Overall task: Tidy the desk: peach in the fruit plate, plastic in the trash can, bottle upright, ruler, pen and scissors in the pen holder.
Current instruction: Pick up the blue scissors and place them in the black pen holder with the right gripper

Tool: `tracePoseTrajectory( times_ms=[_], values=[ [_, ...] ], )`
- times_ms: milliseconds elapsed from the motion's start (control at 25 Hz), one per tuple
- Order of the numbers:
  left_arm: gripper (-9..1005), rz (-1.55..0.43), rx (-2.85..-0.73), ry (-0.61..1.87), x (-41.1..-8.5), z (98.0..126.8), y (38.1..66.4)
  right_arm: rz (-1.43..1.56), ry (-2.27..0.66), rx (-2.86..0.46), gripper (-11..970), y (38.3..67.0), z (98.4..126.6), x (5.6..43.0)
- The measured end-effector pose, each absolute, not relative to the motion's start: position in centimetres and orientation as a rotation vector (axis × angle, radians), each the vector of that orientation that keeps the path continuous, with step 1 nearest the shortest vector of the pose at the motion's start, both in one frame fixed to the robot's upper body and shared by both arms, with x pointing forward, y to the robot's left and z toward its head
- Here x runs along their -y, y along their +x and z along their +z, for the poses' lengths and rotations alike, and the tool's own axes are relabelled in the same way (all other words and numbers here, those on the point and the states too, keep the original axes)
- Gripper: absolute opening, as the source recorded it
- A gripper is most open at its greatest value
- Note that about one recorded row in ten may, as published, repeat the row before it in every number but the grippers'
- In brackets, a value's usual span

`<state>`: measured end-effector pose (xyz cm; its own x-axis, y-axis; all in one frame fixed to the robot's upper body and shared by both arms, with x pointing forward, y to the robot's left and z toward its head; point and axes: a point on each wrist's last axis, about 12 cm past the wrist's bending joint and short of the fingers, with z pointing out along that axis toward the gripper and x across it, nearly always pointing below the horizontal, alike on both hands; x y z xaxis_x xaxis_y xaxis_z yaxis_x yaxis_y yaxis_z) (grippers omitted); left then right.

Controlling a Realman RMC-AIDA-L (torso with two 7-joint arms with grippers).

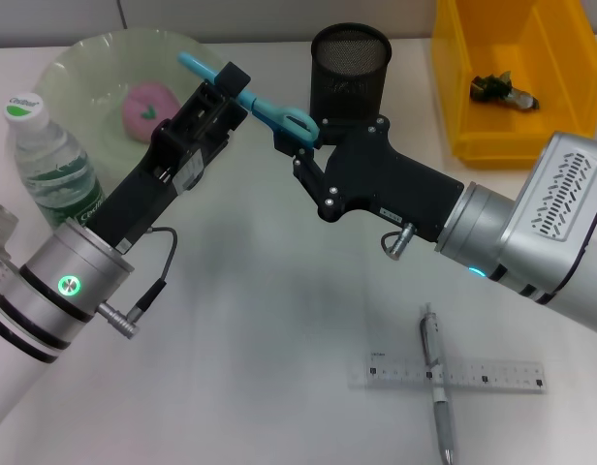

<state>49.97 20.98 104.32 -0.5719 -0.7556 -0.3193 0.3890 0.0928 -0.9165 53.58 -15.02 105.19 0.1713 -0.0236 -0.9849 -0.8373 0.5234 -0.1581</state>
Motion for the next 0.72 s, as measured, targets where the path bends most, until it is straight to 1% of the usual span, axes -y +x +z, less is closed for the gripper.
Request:
tracePoseTrajectory(
  times_ms=[120,320,520,560,720],
  values=[
    [793,-1.630,-1.483,-0.381,-21.07,104.36,50.04,0.692,-0.859,-1.278,85,53.58,105.20,15.02],
    [815,-1.622,-1.489,-0.371,-21.12,104.36,50.18,0.692,-0.857,-1.278,86,53.57,105.20,15.05],
    [815,-1.598,-1.507,-0.317,-21.25,104.46,50.51,0.698,-0.846,-1.280,87,53.57,105.23,15.15],
    [815,-1.576,-1.526,-0.240,-21.17,104.59,50.72,0.700,-0.839,-1.283,87,53.58,105.23,15.19],
    [815,-1.508,-1.538,-0.108,-20.99,104.65,50.76,0.712,-0.810,-1.299,88,53.59,105.18,15.49]
  ],
)
